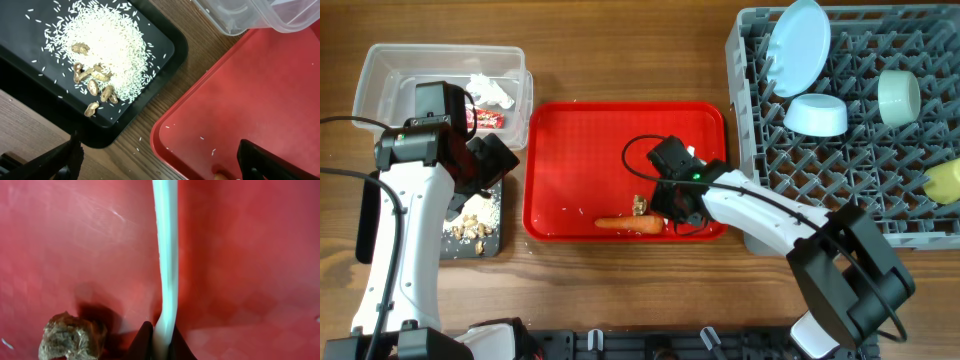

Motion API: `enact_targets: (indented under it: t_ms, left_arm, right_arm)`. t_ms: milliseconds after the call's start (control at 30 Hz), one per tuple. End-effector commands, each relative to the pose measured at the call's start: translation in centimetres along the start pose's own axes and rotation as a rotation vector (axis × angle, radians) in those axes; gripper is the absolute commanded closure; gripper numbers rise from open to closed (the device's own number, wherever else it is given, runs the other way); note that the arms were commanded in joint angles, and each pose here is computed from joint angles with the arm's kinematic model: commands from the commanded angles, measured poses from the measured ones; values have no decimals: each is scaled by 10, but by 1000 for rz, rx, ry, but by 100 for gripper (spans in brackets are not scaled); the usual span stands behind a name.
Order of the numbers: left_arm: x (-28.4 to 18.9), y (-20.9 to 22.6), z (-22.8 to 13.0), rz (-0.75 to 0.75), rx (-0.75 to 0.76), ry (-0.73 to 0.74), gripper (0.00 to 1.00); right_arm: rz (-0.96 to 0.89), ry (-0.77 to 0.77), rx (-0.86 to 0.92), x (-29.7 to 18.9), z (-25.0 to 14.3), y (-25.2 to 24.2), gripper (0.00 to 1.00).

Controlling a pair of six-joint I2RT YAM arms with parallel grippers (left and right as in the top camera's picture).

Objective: Sort waste into correct bins and load items into the dishwasher rack
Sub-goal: 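Insert the white spoon upright into the rack with the right gripper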

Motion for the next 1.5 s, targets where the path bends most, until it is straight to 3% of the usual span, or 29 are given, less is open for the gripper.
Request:
enact_targets:
  t_ms: [0,300,433,900,1467]
  left_arm:
    - [-4,1,1,-14,-15,-8,0]
    - [-4,0,1,-16,-15,-10,0]
    - [-4,-5,-1,-60,-15,16,0]
    - [-8,-36,-35,-159,53,119,0]
    - [8,-83,-110,-132,145,208,0]
  right_arm:
    - [27,-110,-179,-39,23,5,96]
    - [-152,-422,-526,-155,50,-50,96]
    - [-183,-484,-557,-182,53,-71,95]
    - [-320,-176,-484,-116,60,-117,96]
    - [-381,-147,-261,-107,67,-142,96]
Point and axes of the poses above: each gripper's point midway between its finger pads, its own x axis out along the fingers, its own y axis along the line the jaws close on, z = x × y, the point moved 7 cm from there along -x, back along the fingers, and after that the axes turned 8 degrees about -x, right-handed, at the moved point
